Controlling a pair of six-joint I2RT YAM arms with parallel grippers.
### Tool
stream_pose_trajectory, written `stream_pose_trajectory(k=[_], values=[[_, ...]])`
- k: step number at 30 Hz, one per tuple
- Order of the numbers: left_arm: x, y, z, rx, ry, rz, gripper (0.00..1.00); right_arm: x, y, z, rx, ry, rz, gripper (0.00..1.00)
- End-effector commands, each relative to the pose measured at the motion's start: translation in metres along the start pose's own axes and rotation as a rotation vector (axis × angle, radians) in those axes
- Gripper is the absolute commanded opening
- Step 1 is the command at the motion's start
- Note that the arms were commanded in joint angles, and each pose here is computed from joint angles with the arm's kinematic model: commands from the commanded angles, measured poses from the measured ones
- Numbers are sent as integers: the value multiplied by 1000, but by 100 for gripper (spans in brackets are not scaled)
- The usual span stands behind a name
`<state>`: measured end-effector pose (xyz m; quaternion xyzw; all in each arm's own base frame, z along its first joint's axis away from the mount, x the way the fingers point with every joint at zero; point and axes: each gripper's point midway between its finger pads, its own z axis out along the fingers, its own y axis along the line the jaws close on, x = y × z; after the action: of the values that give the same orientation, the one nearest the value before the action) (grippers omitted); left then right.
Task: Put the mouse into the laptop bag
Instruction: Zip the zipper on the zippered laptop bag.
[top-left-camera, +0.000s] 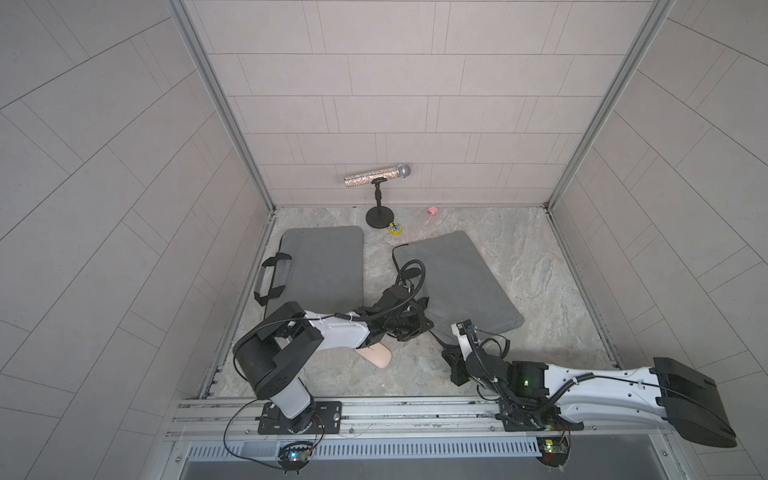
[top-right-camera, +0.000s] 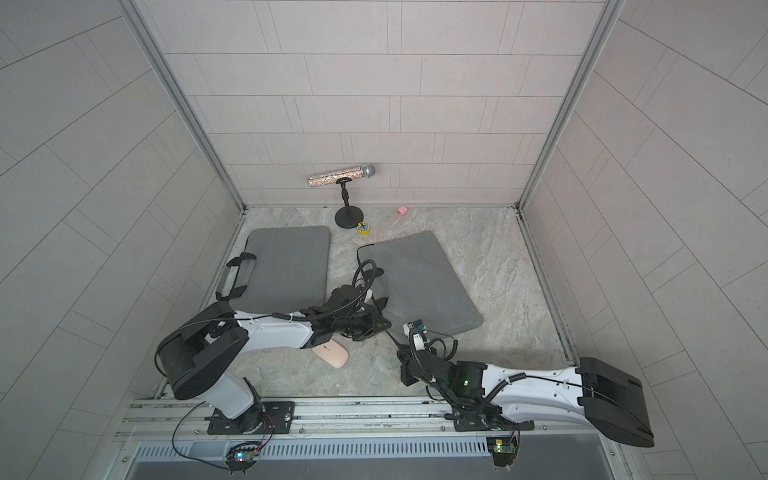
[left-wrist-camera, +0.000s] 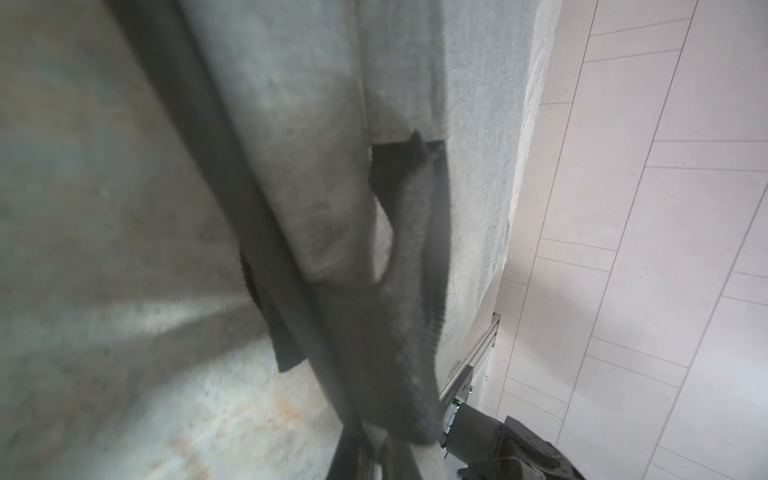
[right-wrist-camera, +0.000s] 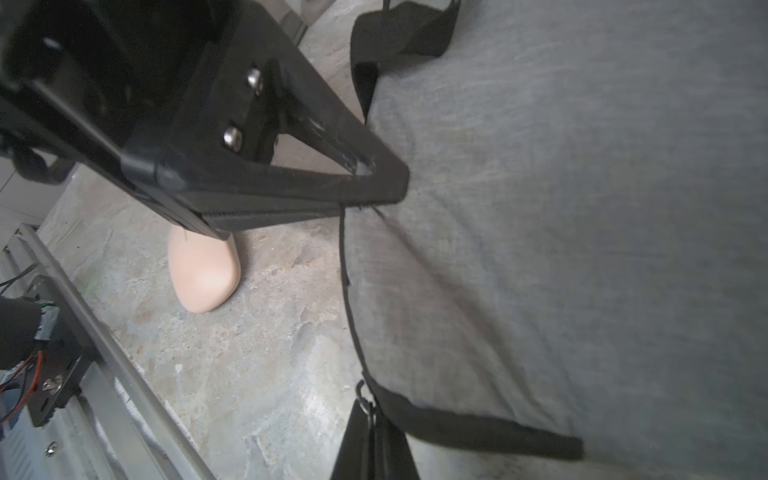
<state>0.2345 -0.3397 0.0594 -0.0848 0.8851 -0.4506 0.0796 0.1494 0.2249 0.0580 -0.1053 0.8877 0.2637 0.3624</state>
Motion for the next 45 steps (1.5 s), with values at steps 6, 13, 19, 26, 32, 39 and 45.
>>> stream_pose_trajectory(k=[6,13,19,26,32,39,45], values=[[-42,8,1,8,-99,-11,0,12,-34,-2,115,38,-12,0],[-53,13,-20,-26,-138,2,0,19,-78,1,277,99,24,0],[-53,8,-24,-8,-129,18,0,13,-103,-5,356,97,75,0],[-59,10,-27,-5,-131,14,0,16,-81,-2,216,150,73,0],[-53,20,-21,-32,-114,-9,39,9,-36,3,17,133,89,0],[-15,23,-28,-78,-111,-12,83,0,-20,20,23,138,79,0],[22,7,-28,-70,-106,51,86,-2,-10,36,20,143,82,0]])
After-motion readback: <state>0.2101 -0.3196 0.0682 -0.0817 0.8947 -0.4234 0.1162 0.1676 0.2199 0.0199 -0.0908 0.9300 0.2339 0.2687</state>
